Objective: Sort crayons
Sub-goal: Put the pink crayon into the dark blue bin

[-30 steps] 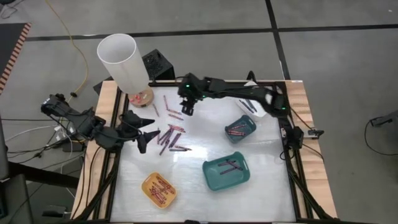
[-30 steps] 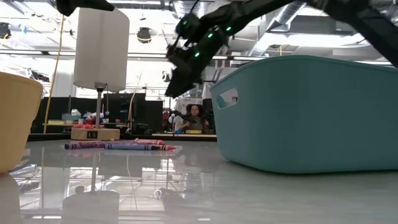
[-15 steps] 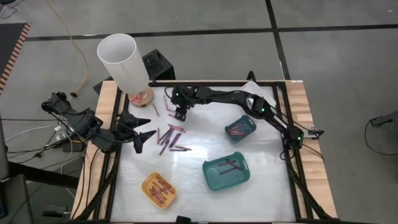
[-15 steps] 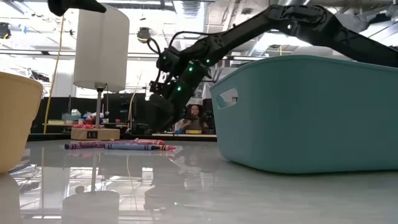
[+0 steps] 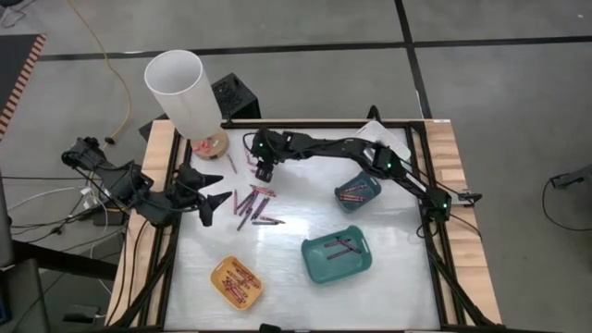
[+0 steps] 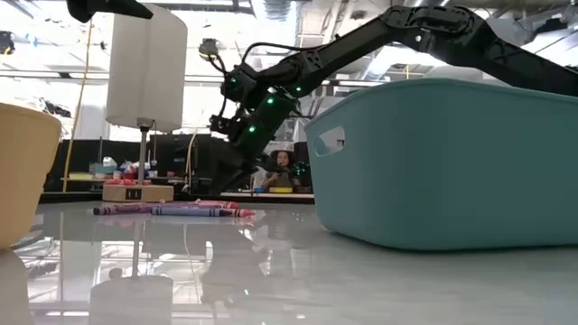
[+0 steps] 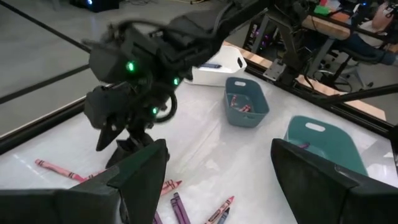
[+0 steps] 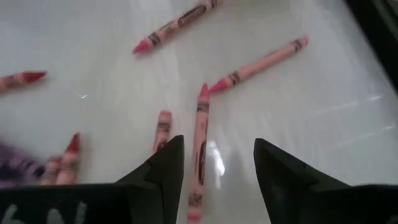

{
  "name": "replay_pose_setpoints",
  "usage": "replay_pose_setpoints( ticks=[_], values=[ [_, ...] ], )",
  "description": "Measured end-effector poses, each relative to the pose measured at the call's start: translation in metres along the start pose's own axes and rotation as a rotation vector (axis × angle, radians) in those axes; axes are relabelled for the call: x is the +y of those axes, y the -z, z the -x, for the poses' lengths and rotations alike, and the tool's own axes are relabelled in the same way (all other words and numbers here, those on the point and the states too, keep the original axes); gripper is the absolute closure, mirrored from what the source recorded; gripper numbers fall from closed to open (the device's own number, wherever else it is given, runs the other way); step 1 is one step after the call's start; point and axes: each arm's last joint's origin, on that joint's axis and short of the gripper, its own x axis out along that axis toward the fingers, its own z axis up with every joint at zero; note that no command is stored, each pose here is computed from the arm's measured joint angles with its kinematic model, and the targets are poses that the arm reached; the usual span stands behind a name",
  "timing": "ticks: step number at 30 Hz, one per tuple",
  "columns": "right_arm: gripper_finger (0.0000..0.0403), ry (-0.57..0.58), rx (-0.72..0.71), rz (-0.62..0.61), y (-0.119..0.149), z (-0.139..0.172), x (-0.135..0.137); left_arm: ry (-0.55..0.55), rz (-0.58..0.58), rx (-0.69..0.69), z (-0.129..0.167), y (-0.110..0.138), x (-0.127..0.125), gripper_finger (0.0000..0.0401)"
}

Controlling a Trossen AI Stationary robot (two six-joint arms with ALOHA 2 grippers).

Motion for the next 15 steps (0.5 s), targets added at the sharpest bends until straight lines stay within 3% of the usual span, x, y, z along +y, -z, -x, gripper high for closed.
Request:
replay_pose_setpoints(
  ticks=[7, 15],
  values=[
    [0.0222, 0.077, 0.019, -0.005, 0.006, -0.008, 0.013, 0.006, 0.014, 0.005, 0.0, 0.0, 0.0, 0.0125],
    [0.0235, 0.071, 0.07, -0.088, 0.011, -0.008, 0.0, 0.021, 0.021, 0.017, 0.0, 0.0, -0.001, 0.0125]
  ],
)
